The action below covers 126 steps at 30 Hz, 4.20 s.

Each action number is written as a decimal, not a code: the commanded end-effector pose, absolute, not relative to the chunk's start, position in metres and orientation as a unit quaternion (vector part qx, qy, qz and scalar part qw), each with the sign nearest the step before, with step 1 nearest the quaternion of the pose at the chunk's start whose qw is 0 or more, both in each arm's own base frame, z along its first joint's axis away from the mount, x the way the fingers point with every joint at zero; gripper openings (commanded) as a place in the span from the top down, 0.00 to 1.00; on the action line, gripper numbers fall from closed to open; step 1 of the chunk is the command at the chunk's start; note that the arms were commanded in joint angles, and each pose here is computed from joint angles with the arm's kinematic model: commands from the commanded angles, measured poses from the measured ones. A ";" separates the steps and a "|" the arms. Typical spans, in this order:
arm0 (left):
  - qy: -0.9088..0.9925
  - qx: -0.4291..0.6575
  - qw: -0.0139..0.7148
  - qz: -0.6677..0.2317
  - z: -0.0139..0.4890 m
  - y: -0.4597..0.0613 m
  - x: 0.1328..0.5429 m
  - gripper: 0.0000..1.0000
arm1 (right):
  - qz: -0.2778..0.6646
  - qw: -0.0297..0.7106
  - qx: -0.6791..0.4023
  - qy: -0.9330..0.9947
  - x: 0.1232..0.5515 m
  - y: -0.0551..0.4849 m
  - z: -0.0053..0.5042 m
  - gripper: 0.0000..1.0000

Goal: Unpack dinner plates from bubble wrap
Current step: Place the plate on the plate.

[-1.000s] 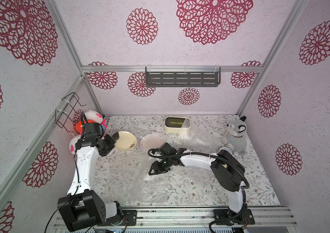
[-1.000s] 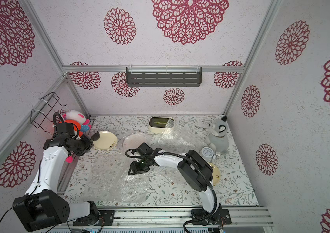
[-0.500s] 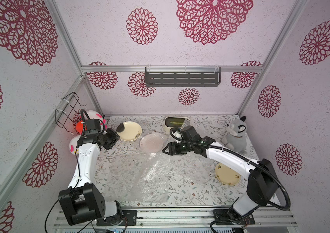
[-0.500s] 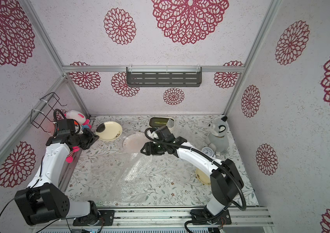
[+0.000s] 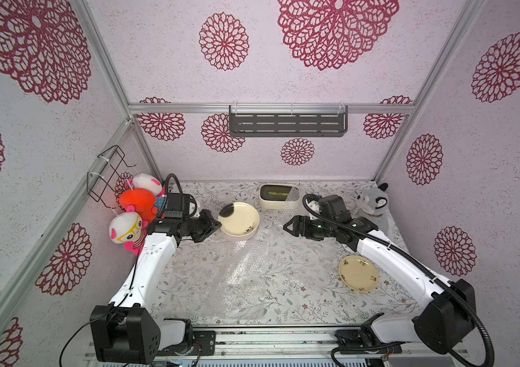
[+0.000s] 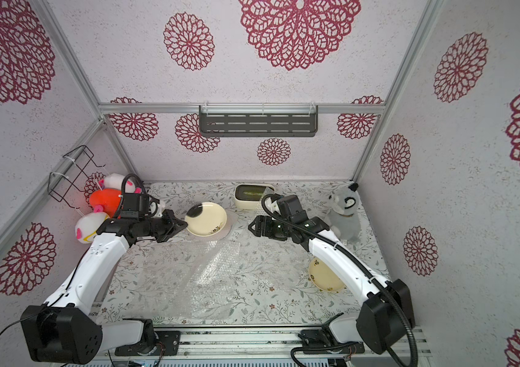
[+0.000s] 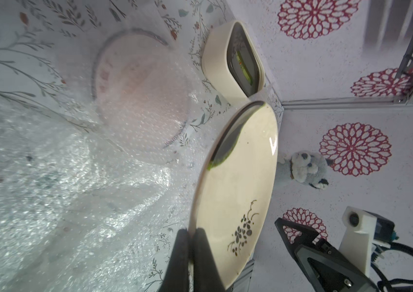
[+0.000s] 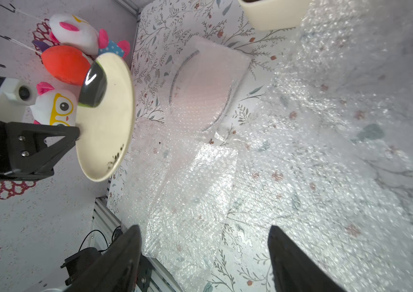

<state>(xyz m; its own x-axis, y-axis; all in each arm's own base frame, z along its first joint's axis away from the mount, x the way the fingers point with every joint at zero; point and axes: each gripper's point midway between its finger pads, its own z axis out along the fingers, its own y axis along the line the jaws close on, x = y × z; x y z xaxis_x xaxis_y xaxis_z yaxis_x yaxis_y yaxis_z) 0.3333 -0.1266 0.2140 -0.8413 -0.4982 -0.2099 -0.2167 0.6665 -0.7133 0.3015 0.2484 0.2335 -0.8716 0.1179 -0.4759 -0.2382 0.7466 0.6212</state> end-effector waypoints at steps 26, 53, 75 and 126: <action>0.865 -0.011 0.113 -0.489 0.223 -0.358 0.358 1.00 | 0.321 0.317 0.113 0.885 0.255 0.132 0.250 0.29; 0.844 0.012 0.080 -0.530 0.231 -0.389 0.327 1.00 | 0.357 0.330 0.173 0.857 0.275 0.127 0.254 0.80; 0.862 0.004 0.077 -0.500 0.219 -0.374 0.325 0.42 | 0.316 0.295 0.197 0.880 0.268 0.117 0.232 0.95; 0.923 -0.137 0.131 -0.336 0.173 -0.206 0.350 0.07 | 0.119 0.159 0.519 0.831 0.144 -0.010 0.105 1.00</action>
<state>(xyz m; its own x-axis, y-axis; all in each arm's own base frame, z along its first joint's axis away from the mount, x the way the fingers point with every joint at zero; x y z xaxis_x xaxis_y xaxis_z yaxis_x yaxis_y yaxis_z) 0.3511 -0.2126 0.1574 -0.9328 -0.3410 -0.1166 -0.1931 0.7459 -0.6374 0.1450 -0.0046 0.1064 -0.4836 0.8628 -0.1473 0.7844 0.5019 0.3643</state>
